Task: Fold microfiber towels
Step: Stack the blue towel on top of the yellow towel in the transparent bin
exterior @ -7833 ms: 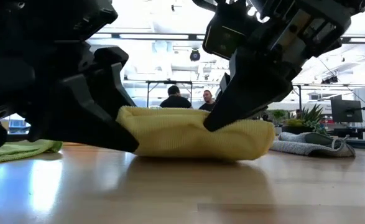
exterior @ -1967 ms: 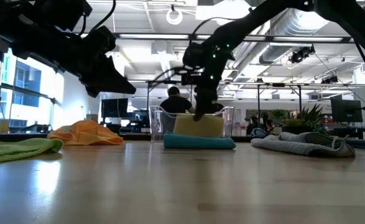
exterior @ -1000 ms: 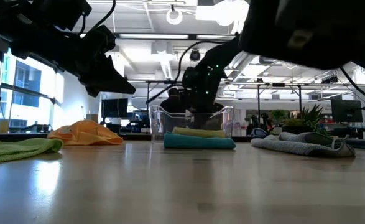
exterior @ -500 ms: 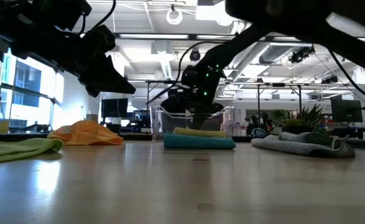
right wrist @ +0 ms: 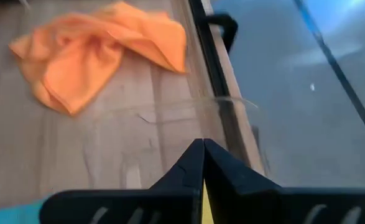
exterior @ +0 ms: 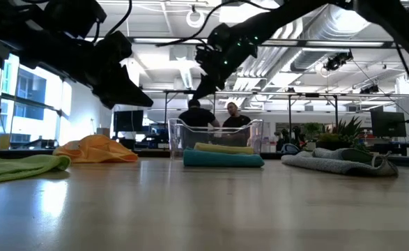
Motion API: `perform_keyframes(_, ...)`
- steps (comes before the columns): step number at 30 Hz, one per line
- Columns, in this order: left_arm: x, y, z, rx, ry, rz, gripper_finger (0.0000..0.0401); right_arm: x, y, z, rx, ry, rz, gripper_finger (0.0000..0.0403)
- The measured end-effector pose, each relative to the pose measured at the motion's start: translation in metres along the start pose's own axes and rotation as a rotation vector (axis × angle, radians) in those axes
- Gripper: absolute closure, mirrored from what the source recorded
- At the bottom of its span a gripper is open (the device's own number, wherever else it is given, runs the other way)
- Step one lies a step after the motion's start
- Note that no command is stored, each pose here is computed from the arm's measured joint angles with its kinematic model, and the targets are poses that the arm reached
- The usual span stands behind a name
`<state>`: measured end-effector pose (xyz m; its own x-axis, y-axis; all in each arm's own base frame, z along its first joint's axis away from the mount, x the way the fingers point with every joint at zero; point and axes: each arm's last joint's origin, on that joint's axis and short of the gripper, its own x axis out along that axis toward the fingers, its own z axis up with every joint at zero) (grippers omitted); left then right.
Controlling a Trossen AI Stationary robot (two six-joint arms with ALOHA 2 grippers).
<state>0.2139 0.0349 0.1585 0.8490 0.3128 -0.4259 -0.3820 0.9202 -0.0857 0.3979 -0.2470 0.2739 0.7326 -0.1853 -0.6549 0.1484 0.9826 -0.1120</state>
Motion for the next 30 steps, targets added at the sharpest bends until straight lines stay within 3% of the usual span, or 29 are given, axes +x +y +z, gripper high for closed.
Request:
perform_keyframes(6, 0.001, 0.006, 0.001, 0.040, 0.007, -0.026, 0.0401, 0.002, 0.035, -0.041, 0.035, -0.197, -0.022, 0.0403)
perform_keyframes(12, 0.001, 0.006, 0.001, 0.061, 0.009, -0.063, 0.0401, -0.020, 0.077, -0.075, 0.086, -0.394, -0.013, 0.0403)
perform_keyframes(23, 0.005, -0.007, 0.009, 0.089, 0.015, -0.116, 0.0401, -0.044, 0.133, -0.126, 0.094, -0.403, -0.078, 0.0403)
perform_keyframes(30, 0.020, -0.015, 0.018, 0.148, 0.052, -0.142, 0.0401, -0.045, 0.160, -0.140, 0.064, -0.419, -0.022, 0.0403)
